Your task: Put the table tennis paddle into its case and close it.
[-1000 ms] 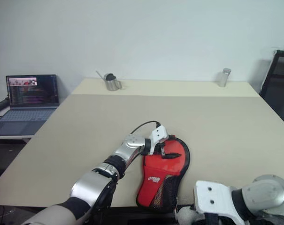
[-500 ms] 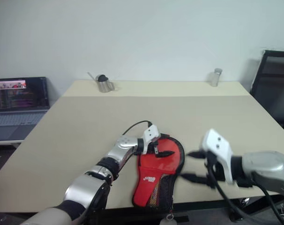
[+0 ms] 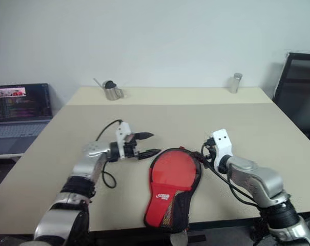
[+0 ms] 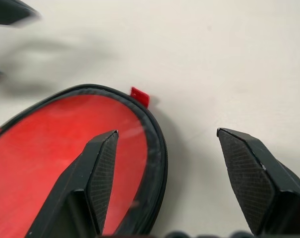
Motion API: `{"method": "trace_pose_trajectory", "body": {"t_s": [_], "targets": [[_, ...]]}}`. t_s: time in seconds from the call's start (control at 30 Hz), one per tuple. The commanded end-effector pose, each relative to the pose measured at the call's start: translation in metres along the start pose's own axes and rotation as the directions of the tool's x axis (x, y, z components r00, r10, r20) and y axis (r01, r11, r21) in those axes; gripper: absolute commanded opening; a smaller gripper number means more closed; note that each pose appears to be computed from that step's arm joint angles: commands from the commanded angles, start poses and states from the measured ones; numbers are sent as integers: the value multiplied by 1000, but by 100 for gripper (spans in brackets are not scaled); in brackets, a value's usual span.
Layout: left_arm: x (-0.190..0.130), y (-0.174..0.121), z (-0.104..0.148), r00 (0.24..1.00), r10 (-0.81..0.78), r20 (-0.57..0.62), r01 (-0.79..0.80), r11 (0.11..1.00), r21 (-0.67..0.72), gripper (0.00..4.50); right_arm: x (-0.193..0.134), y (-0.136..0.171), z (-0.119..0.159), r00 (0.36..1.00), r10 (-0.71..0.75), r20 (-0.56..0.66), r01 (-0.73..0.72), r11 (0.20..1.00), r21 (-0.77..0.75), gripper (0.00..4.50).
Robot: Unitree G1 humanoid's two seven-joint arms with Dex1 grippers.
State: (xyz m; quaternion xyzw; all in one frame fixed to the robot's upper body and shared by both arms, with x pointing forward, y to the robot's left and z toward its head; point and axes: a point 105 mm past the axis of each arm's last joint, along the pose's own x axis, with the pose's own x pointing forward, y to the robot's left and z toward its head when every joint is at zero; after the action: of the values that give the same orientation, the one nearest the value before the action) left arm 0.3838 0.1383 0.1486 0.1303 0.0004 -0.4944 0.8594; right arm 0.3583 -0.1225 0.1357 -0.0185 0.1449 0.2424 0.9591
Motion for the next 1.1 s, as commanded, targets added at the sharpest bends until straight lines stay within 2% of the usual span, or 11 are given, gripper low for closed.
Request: {"method": "trace_pose_trajectory", "body": {"t_s": [0.03, 0.37, 0.47, 0.73, 1.1], "targets": [[-15, -1, 10, 999, 42, 22, -42, 999, 2, 450, 9, -4, 4, 999, -28, 43, 28, 1000, -3, 347], [-41, -10, 1, 993, 111, -31, -111, 994, -9, 450, 29, -4, -21, 1000, 2, -9, -2, 995, 104, 347], [-41, -10, 2, 992, 120, -33, -120, 993, -4, 450, 33, -3, -23, 1000, 20, -12, -18, 991, 136, 287], [-44, -9, 0, 991, 129, -40, -129, 992, 3, 450, 44, 11, -13, 994, 108, -7, -107, 986, 131, 11], [-48, -14, -3, 989, 141, -43, -141, 990, 5, 450, 64, 26, 20, 979, 200, 30, -200, 980, 9, 3]]}}
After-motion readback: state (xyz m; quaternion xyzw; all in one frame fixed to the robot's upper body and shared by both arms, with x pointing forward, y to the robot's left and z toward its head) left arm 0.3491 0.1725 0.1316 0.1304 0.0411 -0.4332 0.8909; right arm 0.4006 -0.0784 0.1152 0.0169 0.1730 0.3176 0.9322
